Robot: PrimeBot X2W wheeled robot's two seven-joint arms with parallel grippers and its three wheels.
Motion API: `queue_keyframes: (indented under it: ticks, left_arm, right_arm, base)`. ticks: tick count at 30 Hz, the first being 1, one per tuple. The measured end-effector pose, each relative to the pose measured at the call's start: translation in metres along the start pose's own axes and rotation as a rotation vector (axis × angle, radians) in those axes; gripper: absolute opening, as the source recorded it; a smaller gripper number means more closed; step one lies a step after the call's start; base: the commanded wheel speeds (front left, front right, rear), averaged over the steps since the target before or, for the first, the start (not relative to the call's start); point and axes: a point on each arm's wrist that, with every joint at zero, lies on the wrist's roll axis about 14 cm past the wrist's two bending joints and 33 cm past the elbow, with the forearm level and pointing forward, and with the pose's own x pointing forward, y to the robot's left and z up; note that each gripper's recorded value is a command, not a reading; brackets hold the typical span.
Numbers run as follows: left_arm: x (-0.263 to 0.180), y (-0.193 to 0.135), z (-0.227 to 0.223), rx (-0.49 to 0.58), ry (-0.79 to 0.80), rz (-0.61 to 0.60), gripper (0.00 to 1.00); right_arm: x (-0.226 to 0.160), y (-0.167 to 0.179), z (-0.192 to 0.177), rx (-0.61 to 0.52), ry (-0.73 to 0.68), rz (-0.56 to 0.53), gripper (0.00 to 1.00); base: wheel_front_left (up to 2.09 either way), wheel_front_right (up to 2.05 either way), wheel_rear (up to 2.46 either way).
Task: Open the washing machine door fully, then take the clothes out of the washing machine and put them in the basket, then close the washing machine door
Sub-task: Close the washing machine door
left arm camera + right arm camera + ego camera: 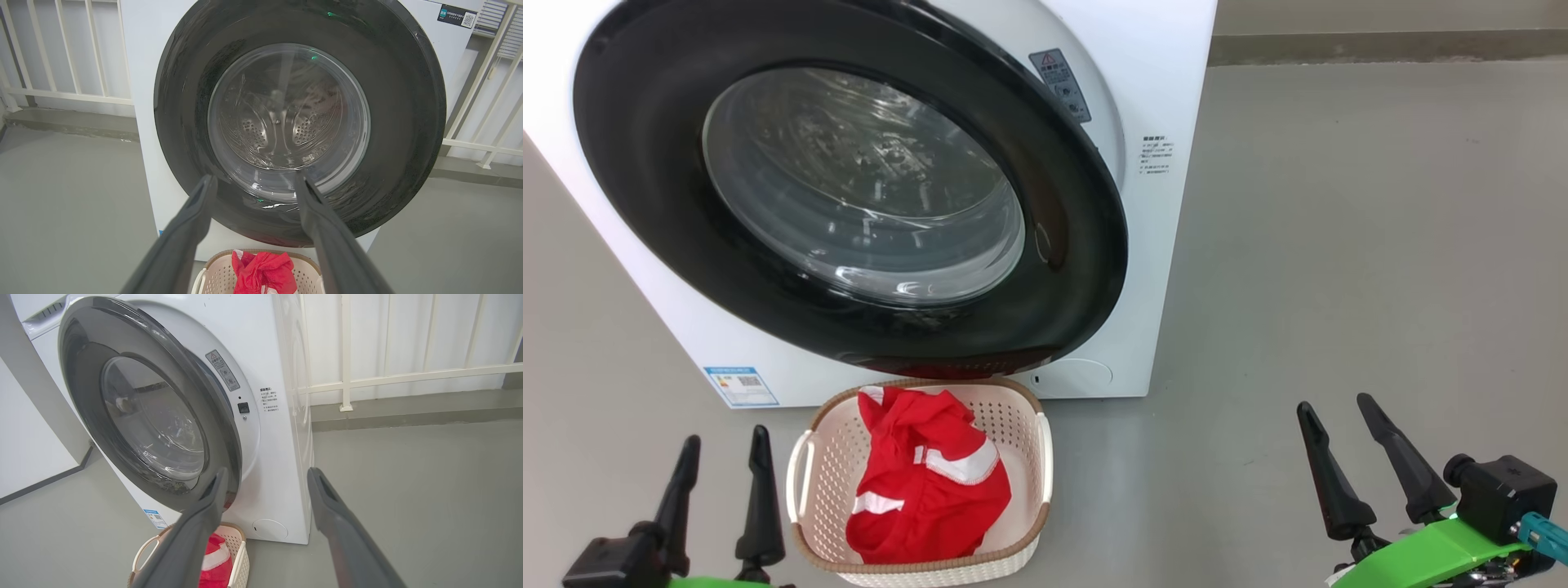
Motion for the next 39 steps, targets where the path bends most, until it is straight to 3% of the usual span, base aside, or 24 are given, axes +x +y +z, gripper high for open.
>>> queue_keyframes:
  ticks: [39]
  left_arm:
    - [-0.009,0.019,-0.009,0.025,0.03,0.039,1.0]
  right_arm:
    - [-0.002,0.005,-0.006,0.003,0.021,0.013,1.0]
  base:
    - [0.0,0.0,0.0]
